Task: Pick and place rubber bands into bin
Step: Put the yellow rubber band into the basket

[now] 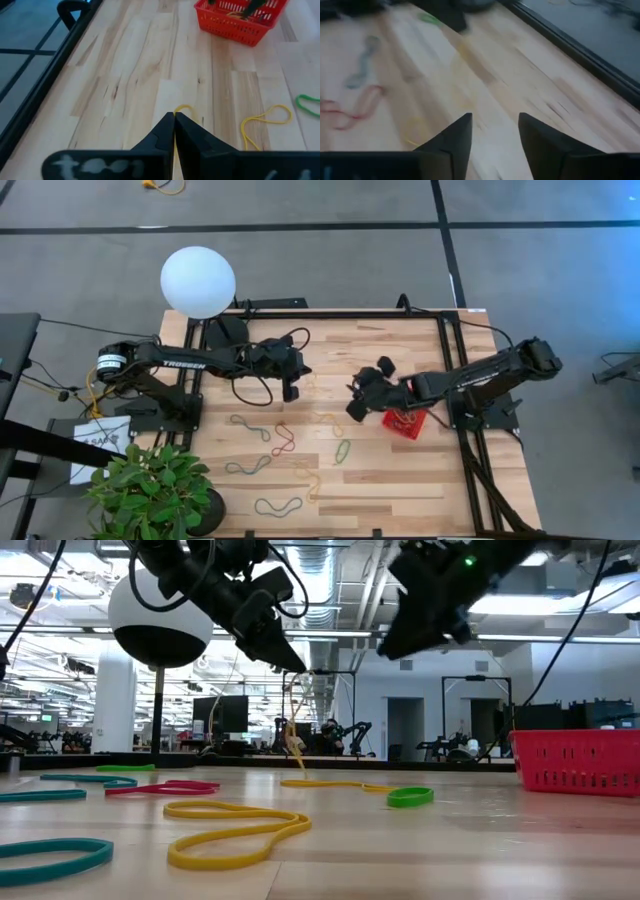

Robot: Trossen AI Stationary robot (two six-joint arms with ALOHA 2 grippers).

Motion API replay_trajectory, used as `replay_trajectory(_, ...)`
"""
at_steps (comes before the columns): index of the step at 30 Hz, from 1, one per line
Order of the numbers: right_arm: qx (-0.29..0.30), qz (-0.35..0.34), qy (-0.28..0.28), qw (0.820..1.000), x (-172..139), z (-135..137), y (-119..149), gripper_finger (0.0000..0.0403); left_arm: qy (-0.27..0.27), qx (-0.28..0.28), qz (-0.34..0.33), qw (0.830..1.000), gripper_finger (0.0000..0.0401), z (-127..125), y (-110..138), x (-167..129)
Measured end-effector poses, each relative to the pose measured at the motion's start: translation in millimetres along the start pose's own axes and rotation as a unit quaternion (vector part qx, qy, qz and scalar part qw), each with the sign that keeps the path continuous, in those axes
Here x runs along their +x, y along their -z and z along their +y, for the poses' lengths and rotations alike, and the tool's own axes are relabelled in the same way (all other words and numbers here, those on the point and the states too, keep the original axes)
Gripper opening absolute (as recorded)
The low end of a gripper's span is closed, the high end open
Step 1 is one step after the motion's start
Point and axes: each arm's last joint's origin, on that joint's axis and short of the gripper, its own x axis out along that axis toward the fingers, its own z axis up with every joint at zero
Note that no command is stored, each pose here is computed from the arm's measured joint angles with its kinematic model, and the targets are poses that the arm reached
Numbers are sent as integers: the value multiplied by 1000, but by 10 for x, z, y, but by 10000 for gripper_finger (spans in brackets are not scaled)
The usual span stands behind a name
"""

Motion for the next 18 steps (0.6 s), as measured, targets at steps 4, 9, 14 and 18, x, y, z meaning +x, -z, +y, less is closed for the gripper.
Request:
replay_trajectory(4, -2, -31, -47, 998, 137, -10, -120, 179, 1, 0, -8, 1000, 0, 1, -15, 0)
replay_trajectory(9, -4, -23, -29, 999, 465, -41, -62, 184, 11, 0, -23, 1000, 0, -5, -42, -1)
replay_trajectory(14, -2, -31, -20, 999, 767, -77, -8, 170, 10, 0, -27, 1000, 0, -3, -50, -1)
replay_trajectory(18, -11, -52, -73, 996, 869, -54, -76, 161, 10, 0, -27, 1000, 0, -2, -51, -1)
